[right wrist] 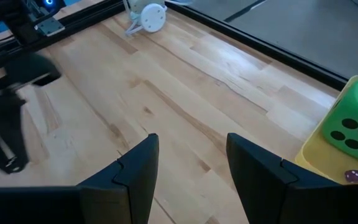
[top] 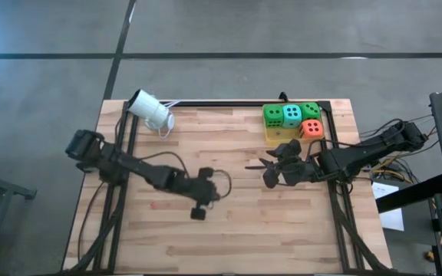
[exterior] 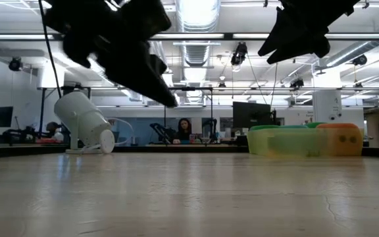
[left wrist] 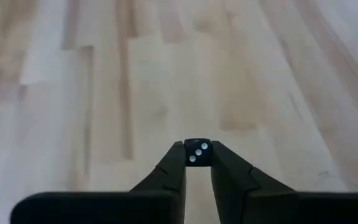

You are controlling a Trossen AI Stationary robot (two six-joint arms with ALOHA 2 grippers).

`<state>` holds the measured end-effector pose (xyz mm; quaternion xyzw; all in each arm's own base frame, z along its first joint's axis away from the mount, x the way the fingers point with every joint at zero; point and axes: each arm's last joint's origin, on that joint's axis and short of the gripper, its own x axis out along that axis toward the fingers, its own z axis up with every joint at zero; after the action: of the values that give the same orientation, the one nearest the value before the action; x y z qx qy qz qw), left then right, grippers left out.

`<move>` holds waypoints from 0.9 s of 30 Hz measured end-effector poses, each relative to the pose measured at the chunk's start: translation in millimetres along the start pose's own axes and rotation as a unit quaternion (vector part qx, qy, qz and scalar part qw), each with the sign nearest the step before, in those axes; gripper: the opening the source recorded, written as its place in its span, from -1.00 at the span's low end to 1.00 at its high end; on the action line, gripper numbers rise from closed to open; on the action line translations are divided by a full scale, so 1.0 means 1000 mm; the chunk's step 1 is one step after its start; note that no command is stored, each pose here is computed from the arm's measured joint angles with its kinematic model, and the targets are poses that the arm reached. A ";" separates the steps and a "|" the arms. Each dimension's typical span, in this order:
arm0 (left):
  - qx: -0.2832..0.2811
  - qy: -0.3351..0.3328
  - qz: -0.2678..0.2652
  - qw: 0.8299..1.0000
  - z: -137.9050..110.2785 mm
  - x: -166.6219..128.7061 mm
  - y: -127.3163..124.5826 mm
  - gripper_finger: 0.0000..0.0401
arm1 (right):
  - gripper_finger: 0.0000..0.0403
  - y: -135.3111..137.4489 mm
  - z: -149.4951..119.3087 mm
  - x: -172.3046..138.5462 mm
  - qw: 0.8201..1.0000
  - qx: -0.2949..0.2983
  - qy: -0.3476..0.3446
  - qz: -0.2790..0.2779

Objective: Pick & Place Dice
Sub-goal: Put the small black dice into the yellow bin

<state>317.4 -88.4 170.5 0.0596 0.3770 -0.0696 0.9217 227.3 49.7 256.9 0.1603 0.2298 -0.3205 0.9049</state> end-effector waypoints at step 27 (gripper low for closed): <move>-0.038 0.030 0.032 0.998 0.005 0.063 0.043 -0.71 | -0.08 0.001 0.001 0.000 1.000 -0.009 -0.005 0.006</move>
<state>373.1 -52.1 131.9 0.0384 0.4052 -0.0238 0.9131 228.6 50.3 258.2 0.1520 0.2267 -0.3137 0.9095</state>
